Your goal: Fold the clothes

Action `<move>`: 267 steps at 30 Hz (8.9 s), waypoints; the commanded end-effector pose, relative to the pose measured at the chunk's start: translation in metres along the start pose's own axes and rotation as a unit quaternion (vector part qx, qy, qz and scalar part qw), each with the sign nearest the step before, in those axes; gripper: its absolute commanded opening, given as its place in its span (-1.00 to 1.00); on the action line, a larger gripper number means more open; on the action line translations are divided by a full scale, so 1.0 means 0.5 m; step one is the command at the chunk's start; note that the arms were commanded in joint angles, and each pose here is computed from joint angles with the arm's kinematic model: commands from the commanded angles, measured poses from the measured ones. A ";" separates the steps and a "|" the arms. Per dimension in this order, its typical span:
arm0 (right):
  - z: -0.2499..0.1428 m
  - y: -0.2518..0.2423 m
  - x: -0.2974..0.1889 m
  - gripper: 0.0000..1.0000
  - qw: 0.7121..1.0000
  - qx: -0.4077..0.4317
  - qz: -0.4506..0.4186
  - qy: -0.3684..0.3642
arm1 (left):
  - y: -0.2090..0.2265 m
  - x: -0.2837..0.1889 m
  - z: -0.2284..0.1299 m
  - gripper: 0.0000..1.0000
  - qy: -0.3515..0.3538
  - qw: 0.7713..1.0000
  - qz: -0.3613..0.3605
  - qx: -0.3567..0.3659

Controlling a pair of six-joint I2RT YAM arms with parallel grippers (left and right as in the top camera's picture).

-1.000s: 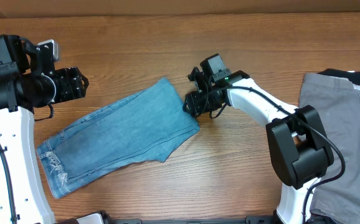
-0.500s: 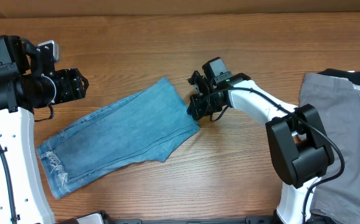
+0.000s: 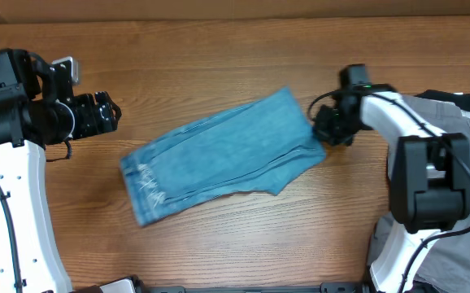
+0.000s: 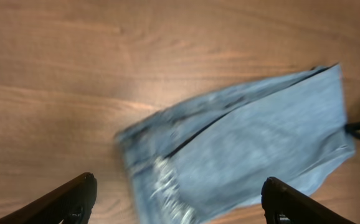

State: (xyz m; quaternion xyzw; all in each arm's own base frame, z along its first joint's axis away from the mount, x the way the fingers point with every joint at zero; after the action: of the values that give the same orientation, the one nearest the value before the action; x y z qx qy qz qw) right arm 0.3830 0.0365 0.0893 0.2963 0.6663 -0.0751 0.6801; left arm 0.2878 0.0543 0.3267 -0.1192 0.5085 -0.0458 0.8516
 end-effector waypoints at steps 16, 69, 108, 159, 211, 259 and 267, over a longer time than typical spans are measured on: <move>-0.170 0.179 -0.110 -0.73 0.976 -0.147 0.149 0.055 | 0.063 0.227 -0.163 0.94 0.123 0.990 -0.015 -0.063; -0.250 0.200 0.126 -0.91 0.994 -0.059 -0.022 0.088 | 0.087 0.489 -0.367 -0.47 0.302 0.946 -0.090 -0.078; -0.202 0.287 -0.191 -0.82 0.978 -0.135 0.160 -0.010 | -0.042 0.129 0.036 -0.76 0.145 0.989 0.023 -0.022; -0.149 0.188 0.119 -0.92 0.997 -0.020 0.038 0.062 | -0.361 0.438 0.022 -0.37 0.118 0.993 -0.007 -0.016; -0.215 0.305 -0.136 -0.13 0.894 -0.343 0.283 0.045 | -0.181 0.392 -0.013 -0.19 0.192 0.979 0.063 -0.002; -0.272 0.226 -0.053 -0.92 0.937 -0.332 0.100 0.039 | -0.155 0.454 -0.068 0.10 0.203 0.977 0.068 -0.003; -0.276 0.251 -0.114 0.04 0.910 -0.391 0.136 0.028 | -0.155 0.454 -0.069 0.12 0.204 0.976 0.070 -0.001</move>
State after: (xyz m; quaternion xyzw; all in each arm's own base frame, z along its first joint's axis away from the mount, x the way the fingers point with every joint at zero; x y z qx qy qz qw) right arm 0.3159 0.1833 0.1510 0.0952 0.6656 0.2177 0.7075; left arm 0.3725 -0.0711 0.1418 -0.0866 0.6717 -0.0107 0.7357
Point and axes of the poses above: each gripper's point midway between its finger pads, its own x axis out along the fingers, its own y axis along the line the jaws close on, z = x × y, the point moved 9 cm from there along -x, back along the fingers, and after that the axes turned 5 degrees about x, right-handed, at the moved point
